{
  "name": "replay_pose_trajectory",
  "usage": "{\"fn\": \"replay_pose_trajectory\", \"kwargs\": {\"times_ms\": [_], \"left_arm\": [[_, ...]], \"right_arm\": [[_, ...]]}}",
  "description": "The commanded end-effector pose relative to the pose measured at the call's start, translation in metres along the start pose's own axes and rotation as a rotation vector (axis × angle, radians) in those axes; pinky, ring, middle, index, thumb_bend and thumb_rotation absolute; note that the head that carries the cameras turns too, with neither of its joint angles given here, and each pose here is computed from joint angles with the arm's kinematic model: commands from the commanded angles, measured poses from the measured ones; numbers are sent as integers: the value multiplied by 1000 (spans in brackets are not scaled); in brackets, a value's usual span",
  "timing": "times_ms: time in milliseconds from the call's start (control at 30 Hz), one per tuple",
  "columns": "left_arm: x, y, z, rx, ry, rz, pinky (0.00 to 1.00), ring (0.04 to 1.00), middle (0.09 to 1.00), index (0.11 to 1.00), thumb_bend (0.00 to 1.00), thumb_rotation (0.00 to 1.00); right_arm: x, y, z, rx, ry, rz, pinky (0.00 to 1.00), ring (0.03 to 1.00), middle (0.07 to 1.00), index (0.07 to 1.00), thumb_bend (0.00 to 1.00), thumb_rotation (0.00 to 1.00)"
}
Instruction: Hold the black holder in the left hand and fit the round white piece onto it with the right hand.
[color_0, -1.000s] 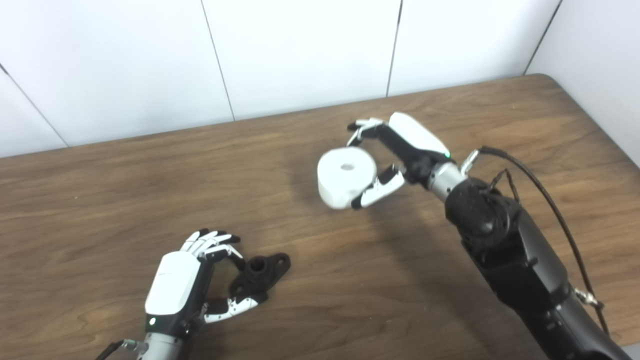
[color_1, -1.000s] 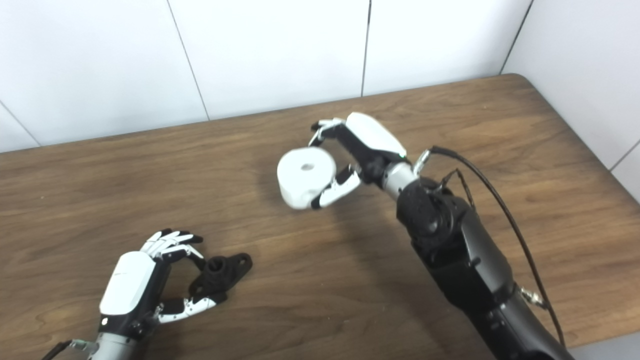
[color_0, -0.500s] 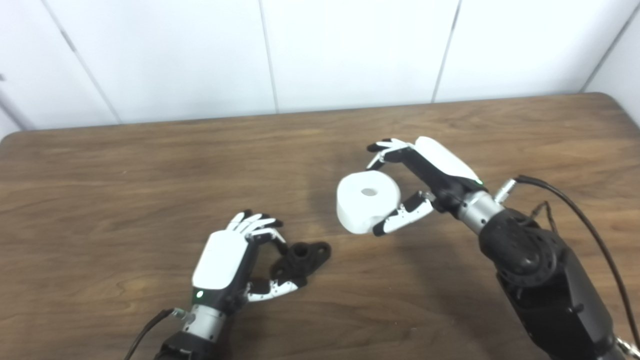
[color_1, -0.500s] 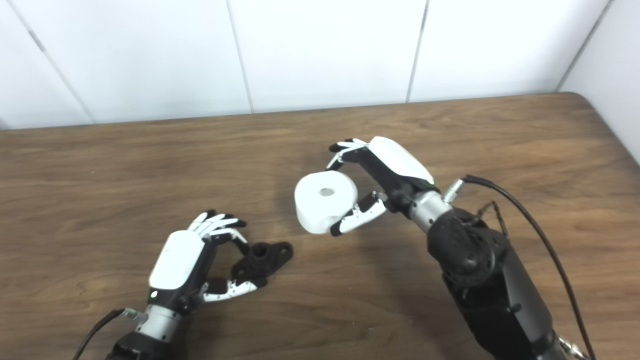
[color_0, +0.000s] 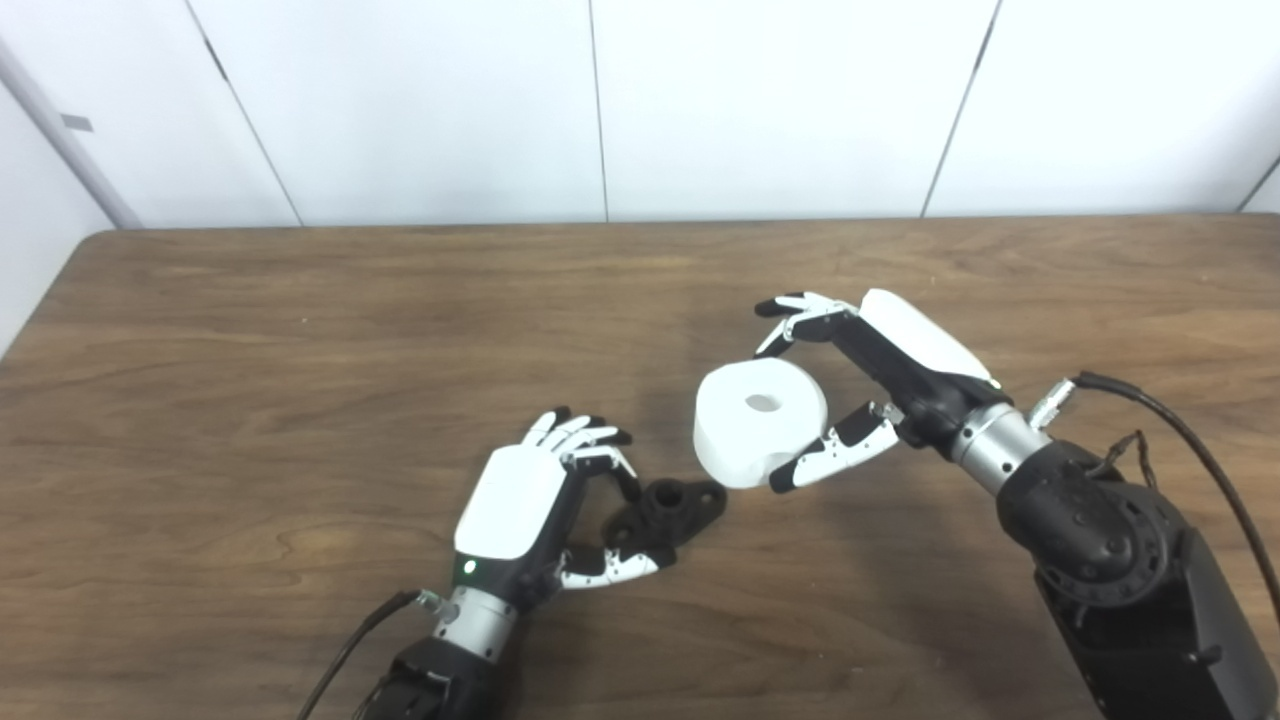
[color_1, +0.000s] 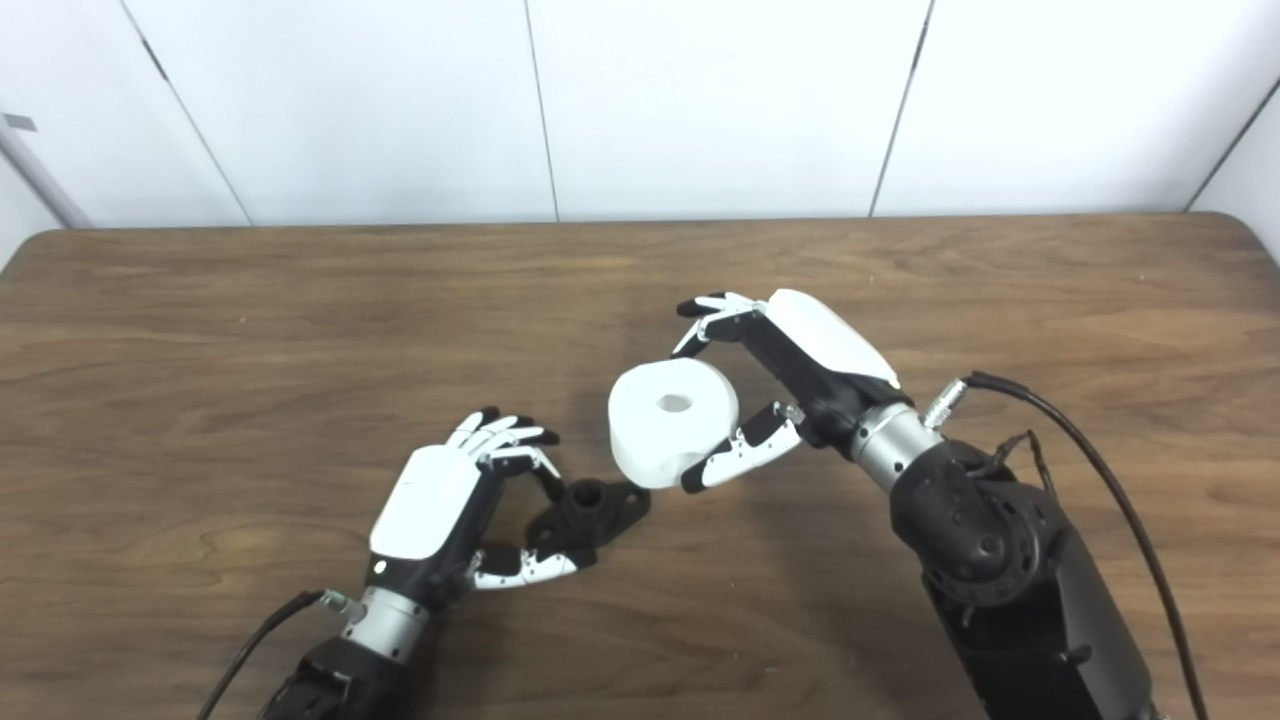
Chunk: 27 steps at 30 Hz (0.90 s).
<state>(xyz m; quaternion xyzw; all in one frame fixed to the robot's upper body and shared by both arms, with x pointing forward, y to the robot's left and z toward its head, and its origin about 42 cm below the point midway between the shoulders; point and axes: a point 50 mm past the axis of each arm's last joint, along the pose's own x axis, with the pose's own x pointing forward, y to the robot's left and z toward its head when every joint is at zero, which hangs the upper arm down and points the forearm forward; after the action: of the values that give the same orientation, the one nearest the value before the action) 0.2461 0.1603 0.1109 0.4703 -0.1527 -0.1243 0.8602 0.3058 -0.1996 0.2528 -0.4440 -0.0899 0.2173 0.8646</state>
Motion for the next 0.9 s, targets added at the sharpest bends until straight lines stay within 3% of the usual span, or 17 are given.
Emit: {"fn": "replay_pose_trajectory", "kwargs": {"times_ms": [0, 267, 867], "left_arm": [[-15, -31, 1, -39, 42, -77, 935, 855, 781, 484, 524, 58], [-12, -30, 3, -34, 39, -75, 938, 855, 784, 485, 524, 58], [-9, -24, 4, -30, 40, -73, 933, 858, 782, 484, 525, 58]], "right_arm": [[7, -14, 20, -27, -97, -51, 970, 952, 882, 484, 526, 139], [13, -12, 29, -18, -118, -39, 989, 957, 881, 484, 526, 138], [13, 5, 25, -36, -94, 32, 1000, 945, 878, 484, 525, 138]]}}
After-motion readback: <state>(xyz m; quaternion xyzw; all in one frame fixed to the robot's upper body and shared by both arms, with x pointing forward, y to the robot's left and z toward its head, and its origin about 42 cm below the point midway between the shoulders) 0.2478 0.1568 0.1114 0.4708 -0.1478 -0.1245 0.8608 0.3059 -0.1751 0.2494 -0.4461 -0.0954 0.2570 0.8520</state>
